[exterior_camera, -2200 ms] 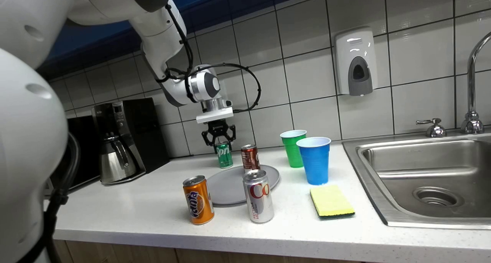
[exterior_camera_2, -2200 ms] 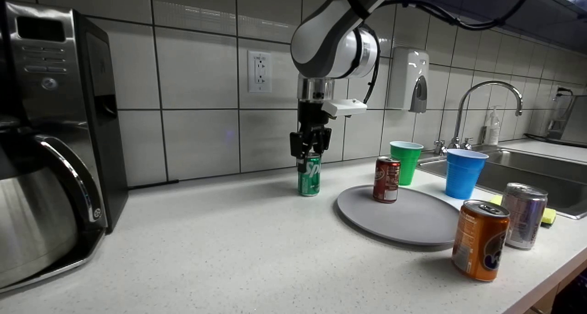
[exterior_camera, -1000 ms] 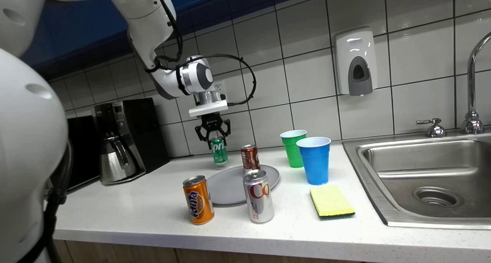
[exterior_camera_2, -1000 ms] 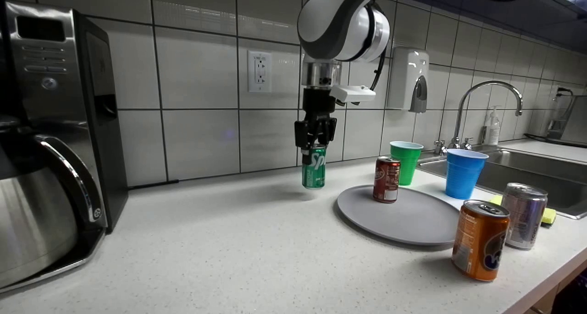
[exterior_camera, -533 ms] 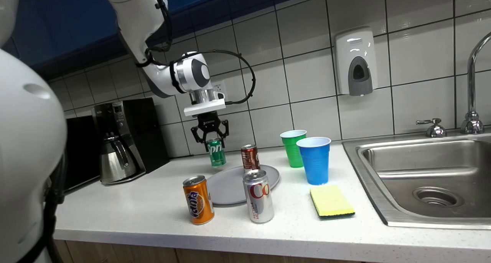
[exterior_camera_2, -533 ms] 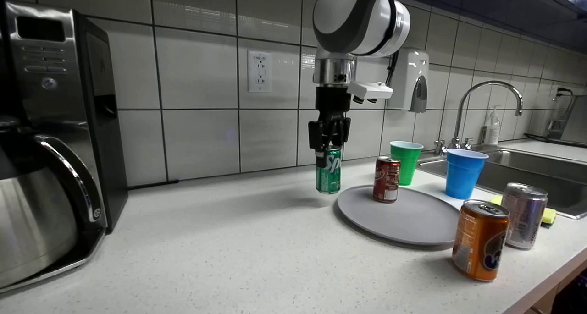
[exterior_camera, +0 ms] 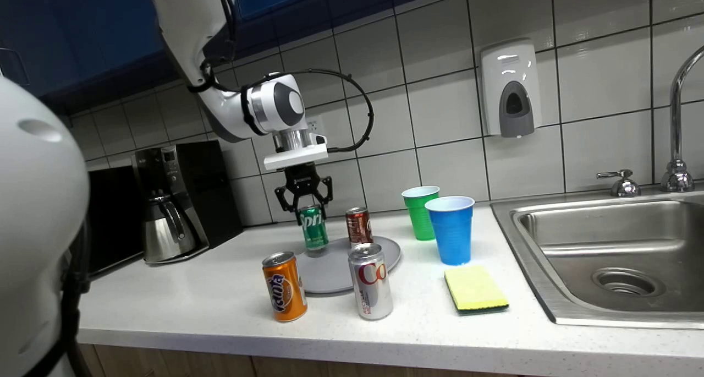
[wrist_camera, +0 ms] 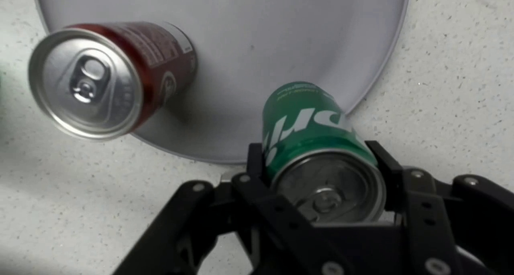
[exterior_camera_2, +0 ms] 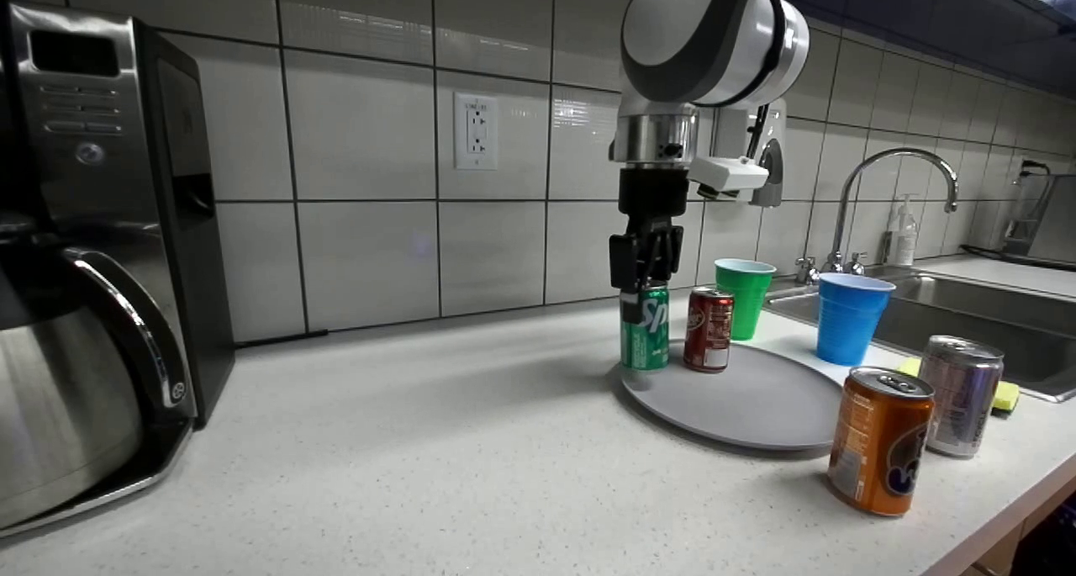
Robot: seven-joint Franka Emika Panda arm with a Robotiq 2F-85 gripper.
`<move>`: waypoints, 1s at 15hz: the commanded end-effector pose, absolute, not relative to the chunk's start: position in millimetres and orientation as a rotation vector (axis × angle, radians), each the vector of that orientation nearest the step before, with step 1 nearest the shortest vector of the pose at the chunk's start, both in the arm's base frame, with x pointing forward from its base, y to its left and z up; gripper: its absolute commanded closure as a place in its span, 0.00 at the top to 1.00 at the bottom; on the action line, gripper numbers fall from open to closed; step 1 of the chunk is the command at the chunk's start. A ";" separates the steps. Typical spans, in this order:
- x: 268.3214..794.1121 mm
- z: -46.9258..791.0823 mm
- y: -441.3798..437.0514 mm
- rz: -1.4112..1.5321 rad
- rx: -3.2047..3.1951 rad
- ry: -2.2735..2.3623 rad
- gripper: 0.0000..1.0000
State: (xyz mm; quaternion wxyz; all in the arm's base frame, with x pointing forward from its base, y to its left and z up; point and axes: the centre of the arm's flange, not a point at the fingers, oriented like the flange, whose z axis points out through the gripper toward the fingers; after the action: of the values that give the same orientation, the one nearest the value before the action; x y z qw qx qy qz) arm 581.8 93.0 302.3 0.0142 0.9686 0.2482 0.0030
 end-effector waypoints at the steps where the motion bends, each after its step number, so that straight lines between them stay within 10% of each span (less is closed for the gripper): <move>1: 559.8 314.3 75.6 0.040 3.017 0.797 0.38; 15: 544.7 303.7 59.4 -0.014 3.027 0.778 0.38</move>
State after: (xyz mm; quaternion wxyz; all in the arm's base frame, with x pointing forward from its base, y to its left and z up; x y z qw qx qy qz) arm 554.1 67.3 291.1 0.0139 0.9692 0.2453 -0.0155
